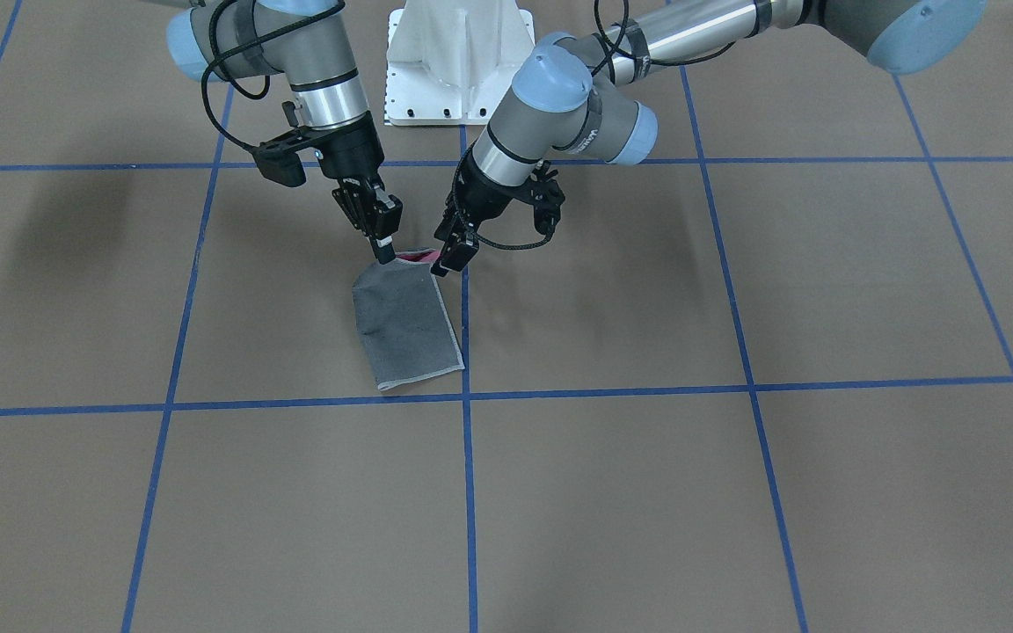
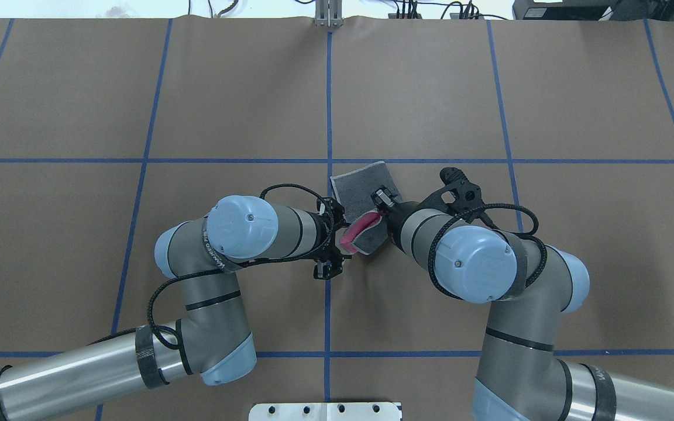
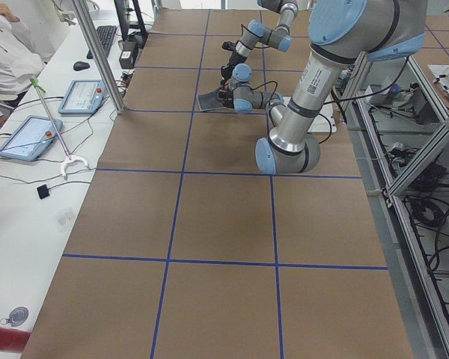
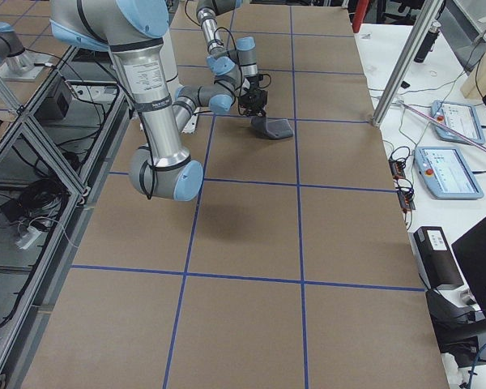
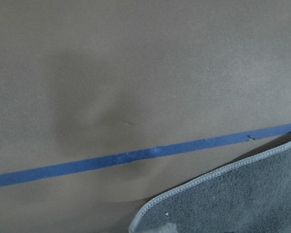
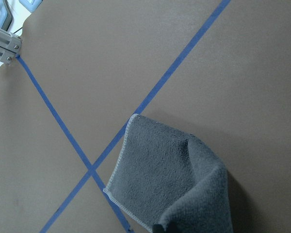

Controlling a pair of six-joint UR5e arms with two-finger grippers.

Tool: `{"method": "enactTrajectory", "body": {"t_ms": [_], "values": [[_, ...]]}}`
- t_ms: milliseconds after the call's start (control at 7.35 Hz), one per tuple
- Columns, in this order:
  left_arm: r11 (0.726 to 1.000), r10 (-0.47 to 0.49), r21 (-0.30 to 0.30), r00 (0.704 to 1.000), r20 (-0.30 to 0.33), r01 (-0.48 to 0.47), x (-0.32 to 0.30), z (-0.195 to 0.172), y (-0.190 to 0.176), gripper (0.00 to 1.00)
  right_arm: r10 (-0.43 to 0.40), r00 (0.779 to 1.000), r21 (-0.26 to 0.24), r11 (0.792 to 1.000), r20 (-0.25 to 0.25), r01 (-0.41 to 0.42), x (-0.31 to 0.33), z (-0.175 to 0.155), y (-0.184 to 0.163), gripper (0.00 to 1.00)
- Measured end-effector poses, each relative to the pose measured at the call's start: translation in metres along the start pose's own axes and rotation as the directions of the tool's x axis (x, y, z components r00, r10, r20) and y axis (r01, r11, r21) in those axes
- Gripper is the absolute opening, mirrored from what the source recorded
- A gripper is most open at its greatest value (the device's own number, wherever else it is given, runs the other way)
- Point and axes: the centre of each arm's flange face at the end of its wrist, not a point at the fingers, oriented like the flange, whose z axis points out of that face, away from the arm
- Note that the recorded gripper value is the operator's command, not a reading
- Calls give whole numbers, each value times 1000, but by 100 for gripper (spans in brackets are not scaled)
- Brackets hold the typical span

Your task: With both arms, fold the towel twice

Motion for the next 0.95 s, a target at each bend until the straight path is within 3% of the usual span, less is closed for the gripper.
{"method": "enactTrajectory", "body": {"t_ms": [272, 408, 953], "values": [[1000, 1, -2, 1000, 2, -1, -1, 0, 1, 9, 0, 1000, 0, 1000, 1, 0, 0, 0, 0, 0], [1000, 2, -4, 1000, 2, -2, -2, 0, 1, 0, 0, 1000, 0, 1000, 1, 0, -1, 0, 0, 0], [1000, 13, -22, 1000, -12, -13, 5, -10, 7, 0, -7, 1000, -4, 1000, -9, 7, 5, 2, 4, 0]]}}
